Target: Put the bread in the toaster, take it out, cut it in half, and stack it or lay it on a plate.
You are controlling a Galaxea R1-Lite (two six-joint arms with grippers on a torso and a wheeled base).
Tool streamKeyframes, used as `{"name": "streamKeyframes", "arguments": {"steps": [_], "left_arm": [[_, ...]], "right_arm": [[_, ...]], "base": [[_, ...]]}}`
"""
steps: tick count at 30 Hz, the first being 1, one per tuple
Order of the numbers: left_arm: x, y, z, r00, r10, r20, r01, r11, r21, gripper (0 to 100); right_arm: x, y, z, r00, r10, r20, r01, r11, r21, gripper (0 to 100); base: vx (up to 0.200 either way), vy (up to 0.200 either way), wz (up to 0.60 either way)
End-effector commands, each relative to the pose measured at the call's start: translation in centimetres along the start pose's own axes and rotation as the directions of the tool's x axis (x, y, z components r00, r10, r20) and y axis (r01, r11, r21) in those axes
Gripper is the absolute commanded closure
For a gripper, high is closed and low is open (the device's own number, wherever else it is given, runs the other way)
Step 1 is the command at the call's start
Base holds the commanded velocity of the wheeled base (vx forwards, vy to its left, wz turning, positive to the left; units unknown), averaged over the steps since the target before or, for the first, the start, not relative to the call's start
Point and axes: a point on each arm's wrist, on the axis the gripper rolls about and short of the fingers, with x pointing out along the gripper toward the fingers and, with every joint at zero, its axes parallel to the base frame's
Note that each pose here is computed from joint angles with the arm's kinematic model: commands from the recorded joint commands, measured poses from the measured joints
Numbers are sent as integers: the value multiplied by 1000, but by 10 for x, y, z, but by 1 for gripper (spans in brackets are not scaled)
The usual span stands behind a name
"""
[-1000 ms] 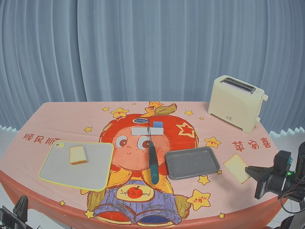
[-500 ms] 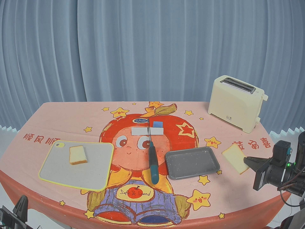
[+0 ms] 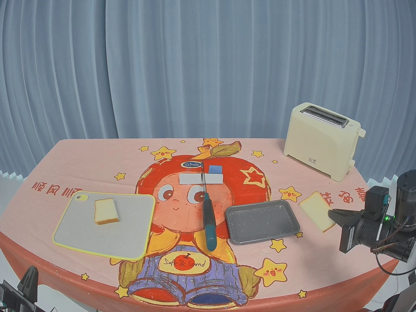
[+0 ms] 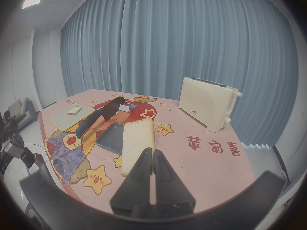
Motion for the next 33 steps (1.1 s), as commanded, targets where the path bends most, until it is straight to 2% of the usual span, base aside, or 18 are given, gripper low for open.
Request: {"name": "streamKeyframes", "arguments": {"steps": [1,8,12,16,21,25,31,33], "left_arm": [[1,0,-5,1000,0,-7,0,1000,0,100],[1,0,-5,1000,0,-7,0,1000,0,100],[1,0,-5,1000,0,-7,0,1000,0,100],[1,0,-5,1000,0,-7,0,1000,0,100],[1,0,-5,1000,0,-7,0,1000,0,100],[1,0,-5,1000,0,-7,0,1000,0,100],[1,0,-5,1000,0,-7,0,1000,0,100],[1,0,-5,1000,0,-7,0,1000,0,100]], "right_arm": [[3,2,3,1000,2,-1,-2,1000,-1,100],[10,6,13,1000,7,9,-7,1000,6,100],[15,6,11,1000,-4,-10,4,1000,5,100],[15,7,11,1000,-4,-9,4,1000,28,100],[21,9,10,1000,-3,-29,4,999,33,100],[28,14,13,999,-2,-38,5,998,69,100],[39,24,23,999,14,-31,-11,996,83,100],[42,29,28,1000,11,-18,-9,994,108,100]], "base": [[0,0,0],[0,0,0],[0,0,0],[0,0,0],[0,0,0],[0,0,0],[0,0,0],[0,0,0]]}}
